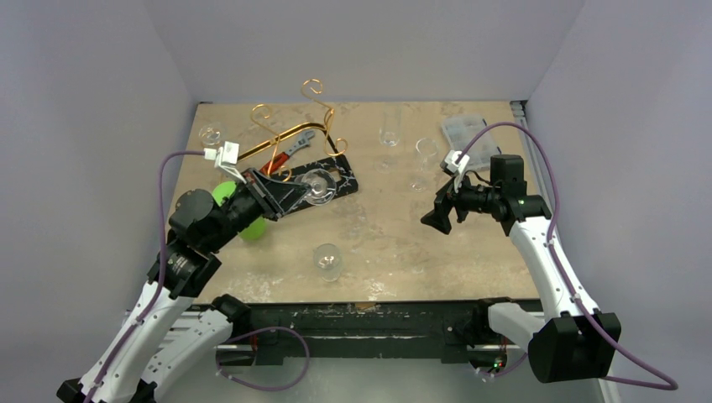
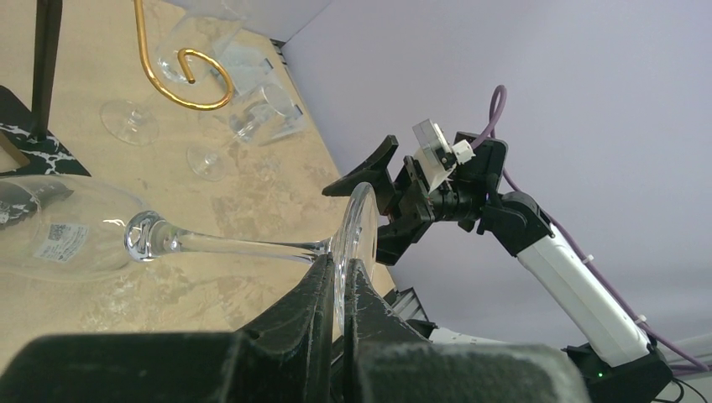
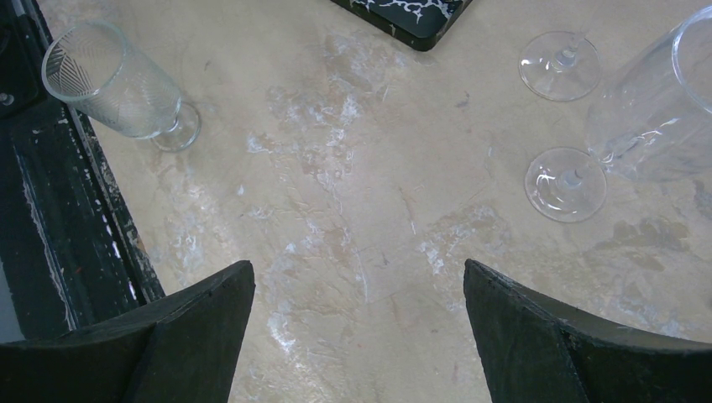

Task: Place the wine glass upside down on the wine glass rack
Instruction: Turn the wine glass upside down at the wine rack.

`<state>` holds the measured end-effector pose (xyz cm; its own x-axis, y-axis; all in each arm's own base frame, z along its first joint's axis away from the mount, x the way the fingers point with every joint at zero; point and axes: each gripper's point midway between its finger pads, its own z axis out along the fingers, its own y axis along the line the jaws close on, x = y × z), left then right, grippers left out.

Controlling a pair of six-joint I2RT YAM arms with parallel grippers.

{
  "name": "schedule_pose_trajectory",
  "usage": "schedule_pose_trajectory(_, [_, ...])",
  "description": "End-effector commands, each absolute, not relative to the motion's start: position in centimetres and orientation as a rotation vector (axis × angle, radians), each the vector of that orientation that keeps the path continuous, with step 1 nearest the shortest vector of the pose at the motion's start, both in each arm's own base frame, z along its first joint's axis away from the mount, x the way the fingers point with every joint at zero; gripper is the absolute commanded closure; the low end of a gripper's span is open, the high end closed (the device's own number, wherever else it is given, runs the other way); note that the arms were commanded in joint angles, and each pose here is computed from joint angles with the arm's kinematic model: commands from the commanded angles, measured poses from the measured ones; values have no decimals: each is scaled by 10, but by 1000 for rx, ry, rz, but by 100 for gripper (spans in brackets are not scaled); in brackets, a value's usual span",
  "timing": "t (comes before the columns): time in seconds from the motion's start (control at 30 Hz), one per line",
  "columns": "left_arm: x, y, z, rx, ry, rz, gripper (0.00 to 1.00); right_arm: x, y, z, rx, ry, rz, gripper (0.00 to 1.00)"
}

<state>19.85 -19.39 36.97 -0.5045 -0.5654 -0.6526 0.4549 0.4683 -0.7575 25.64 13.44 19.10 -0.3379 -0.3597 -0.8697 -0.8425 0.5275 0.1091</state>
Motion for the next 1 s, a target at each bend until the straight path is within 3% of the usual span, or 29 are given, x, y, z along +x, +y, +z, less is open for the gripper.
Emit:
schedule_pose_trajectory(0.0, [192, -188, 405, -74, 1571, -1280, 100, 259, 134, 196, -1002, 1879, 696, 9])
schedule_pose_trajectory(0.97, [204, -181, 399, -106, 1588, -1254, 100, 259, 134, 195, -1006, 1879, 697, 9])
